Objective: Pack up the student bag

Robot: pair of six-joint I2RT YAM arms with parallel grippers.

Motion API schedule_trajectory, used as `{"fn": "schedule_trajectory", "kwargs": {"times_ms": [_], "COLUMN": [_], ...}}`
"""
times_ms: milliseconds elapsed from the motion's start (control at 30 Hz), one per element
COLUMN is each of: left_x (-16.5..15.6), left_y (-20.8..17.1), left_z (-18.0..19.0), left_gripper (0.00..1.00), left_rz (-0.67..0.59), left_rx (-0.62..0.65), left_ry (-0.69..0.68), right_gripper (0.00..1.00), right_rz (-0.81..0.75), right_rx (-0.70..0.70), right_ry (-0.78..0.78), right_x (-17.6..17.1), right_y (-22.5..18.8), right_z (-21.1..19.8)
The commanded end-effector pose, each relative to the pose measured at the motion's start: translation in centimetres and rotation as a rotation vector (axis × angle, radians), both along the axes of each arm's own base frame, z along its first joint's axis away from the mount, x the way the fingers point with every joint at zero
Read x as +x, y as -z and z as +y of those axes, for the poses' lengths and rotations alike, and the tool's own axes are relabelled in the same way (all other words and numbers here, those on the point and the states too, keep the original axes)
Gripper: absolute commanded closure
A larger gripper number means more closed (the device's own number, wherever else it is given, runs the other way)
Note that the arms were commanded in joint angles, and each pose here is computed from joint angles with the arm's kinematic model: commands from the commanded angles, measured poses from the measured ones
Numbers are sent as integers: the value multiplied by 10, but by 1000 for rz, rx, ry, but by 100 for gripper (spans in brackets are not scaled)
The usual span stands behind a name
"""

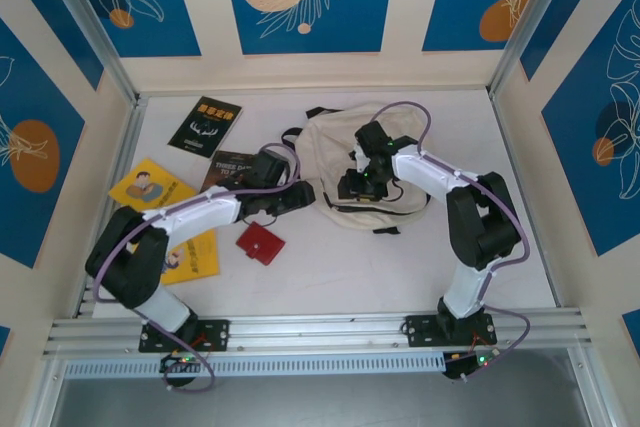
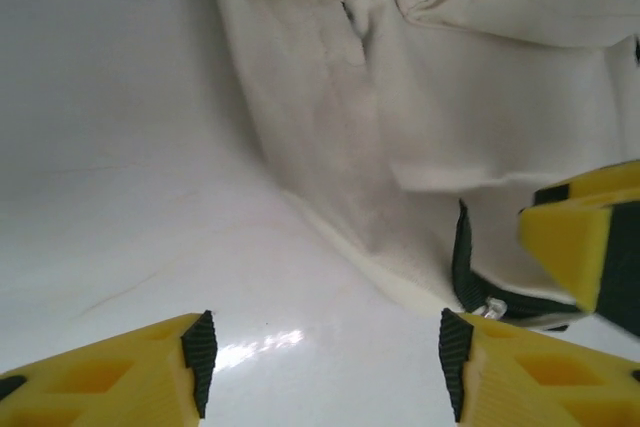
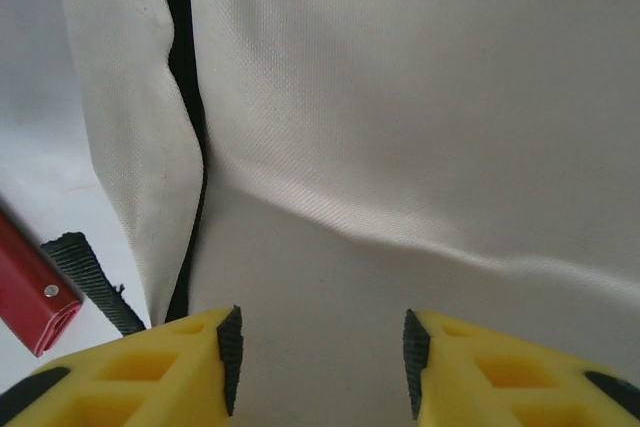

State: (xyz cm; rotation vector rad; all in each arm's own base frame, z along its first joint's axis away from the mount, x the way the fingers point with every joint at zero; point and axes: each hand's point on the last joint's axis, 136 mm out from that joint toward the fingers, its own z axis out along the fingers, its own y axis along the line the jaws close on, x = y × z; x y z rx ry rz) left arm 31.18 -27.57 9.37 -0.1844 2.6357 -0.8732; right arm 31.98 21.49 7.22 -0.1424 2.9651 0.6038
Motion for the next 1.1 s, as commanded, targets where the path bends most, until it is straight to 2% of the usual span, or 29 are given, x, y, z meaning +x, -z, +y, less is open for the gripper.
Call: {"fn": "schedule_trajectory", "kwargs": {"times_ms": [0,200,300,467,600,733,867,967,1067], "left_x": [9,15,16,18,20,22,22,20,20], "left_y": [4,25,30,37,39,42,47,45,36], "left_z": [-21,-27,-35,-37,-43,-42,-34,-28,-18], "left_gripper": [44,60,62,61,66,79,100,100,100], "left_rz": [53,115,137,148,151,149,145,123,87], "left_rx": [-128,-135,-173,-166,-184,-161,-117,-106,-87], "left_ry": [-18,-54,-49,-46,-27,-27,-31,3,42], "right_gripper": [57,64,65,65,65,65,65,64,62], "right_rz": [67,135,146,116,119,113,53,1,-44], "right_rx": [61,62,53,97,141,151,133,150,193], "right_ry": [-30,-35,-31,-29,-29,-21,-2,-30,-130], "right_x": [-19,-35,-37,-31,-29,-29,-22,-19,-25], "right_y": [7,28,34,23,18,14,5,-5,-15], "right_z": [9,14,15,22,28,28,21,21,34]}}
